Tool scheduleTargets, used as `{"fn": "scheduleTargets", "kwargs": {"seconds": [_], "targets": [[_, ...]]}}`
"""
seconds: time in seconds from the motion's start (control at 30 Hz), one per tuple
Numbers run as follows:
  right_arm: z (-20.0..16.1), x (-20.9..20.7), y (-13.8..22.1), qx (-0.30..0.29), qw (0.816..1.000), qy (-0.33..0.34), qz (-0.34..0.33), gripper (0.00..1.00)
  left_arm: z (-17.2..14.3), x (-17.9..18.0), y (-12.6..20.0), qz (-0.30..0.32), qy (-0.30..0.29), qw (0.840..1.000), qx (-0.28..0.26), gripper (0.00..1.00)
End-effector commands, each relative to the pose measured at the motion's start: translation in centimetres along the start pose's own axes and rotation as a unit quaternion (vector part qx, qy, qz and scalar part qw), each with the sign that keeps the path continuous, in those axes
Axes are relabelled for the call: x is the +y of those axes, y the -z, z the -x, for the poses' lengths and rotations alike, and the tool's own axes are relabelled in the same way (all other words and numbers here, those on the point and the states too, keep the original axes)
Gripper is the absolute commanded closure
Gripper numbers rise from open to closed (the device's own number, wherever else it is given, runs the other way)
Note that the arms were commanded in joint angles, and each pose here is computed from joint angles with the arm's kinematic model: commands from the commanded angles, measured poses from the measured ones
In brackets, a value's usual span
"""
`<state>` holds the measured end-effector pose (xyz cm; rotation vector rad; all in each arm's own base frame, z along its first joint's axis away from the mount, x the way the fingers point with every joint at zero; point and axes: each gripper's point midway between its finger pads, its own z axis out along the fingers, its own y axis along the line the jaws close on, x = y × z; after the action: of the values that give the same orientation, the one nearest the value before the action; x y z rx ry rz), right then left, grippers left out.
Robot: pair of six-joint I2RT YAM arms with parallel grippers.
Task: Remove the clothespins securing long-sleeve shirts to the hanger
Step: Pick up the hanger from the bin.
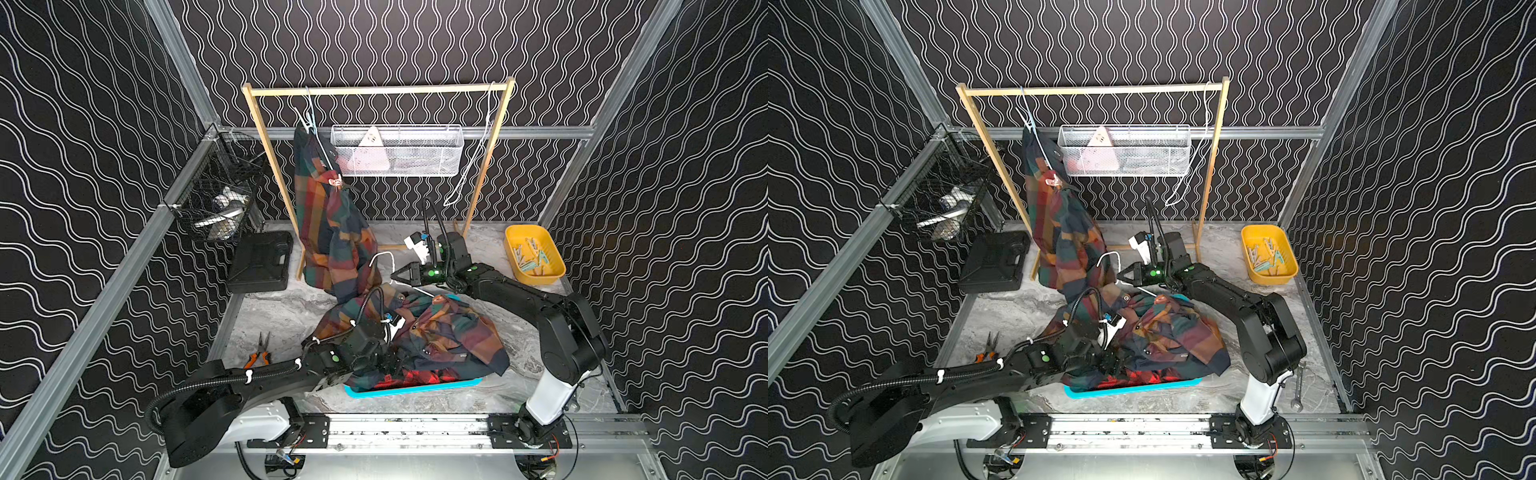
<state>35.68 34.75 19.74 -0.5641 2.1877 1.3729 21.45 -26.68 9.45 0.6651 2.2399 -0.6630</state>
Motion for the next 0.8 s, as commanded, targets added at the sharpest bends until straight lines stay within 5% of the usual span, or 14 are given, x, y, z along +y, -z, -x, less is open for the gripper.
{"fn": "scheduleTargets", "kwargs": {"seconds": [0.0,0.77], "targets": [[1.4,1.3,0.7,-0.028,0.999,0.029,0.009,1.0,0.7,0.7,0.5,0.024,-0.008,1.0,-0.005,0.22],[3.7,4.4,12.8,-0.162,0.962,0.214,-0.057,1.0,14.8,-1.2,10.8,0.016,-0.07,0.985,-0.158,0.06]]}}
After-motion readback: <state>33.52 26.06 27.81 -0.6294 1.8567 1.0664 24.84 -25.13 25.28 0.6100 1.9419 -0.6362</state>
